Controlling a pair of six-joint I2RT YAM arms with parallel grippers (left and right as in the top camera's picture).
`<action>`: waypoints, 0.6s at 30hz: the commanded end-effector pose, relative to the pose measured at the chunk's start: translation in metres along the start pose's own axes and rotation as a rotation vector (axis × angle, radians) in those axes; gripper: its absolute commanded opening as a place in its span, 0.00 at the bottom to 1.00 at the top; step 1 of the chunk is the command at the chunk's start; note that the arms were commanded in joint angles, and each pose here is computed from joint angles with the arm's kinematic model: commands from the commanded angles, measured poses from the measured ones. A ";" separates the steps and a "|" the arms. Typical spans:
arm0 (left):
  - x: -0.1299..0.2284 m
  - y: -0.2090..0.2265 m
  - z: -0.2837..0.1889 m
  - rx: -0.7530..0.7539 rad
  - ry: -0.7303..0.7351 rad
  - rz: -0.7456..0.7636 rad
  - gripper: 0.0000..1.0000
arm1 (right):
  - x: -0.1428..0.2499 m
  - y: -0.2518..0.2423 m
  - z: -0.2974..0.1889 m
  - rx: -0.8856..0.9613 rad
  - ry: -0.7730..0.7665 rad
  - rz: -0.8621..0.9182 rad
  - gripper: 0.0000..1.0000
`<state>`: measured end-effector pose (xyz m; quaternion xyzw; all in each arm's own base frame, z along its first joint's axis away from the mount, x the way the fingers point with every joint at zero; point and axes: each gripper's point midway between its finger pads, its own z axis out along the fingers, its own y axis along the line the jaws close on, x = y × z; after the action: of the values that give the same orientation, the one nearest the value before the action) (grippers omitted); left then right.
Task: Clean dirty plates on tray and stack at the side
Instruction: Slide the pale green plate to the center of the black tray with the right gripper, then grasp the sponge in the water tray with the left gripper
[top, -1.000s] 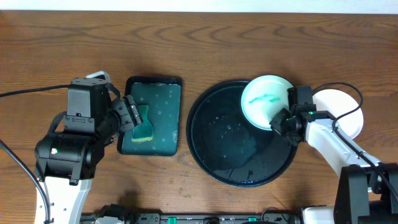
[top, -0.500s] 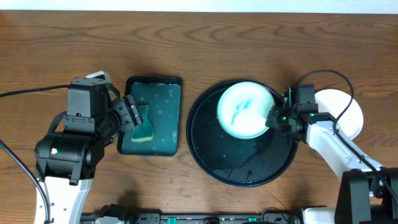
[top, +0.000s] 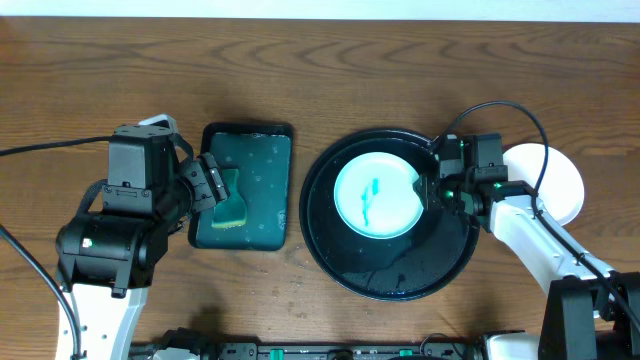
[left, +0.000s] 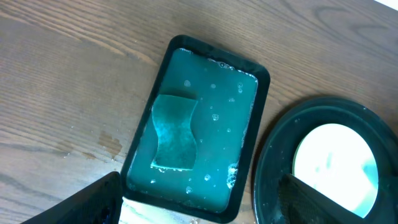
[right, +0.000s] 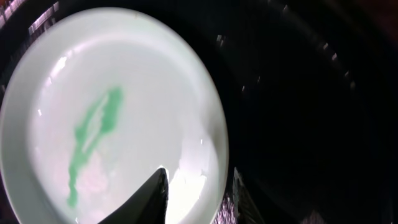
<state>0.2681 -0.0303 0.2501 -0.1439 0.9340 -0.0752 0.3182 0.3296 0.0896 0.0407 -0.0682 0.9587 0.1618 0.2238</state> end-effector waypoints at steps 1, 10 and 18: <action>-0.004 0.000 -0.003 0.001 -0.012 0.004 0.80 | -0.023 0.006 -0.010 -0.016 -0.079 0.063 0.33; 0.002 -0.002 -0.002 0.013 0.019 -0.046 0.80 | -0.031 0.029 -0.046 -0.090 -0.135 0.039 0.32; 0.005 -0.001 0.003 0.004 0.041 -0.043 0.88 | -0.010 0.027 -0.048 -0.074 -0.060 0.045 0.32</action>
<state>0.2667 -0.0328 0.2424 -0.1590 0.9378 -0.0824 0.2974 0.3125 0.0972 0.0877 -0.0446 0.9479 0.2007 0.2436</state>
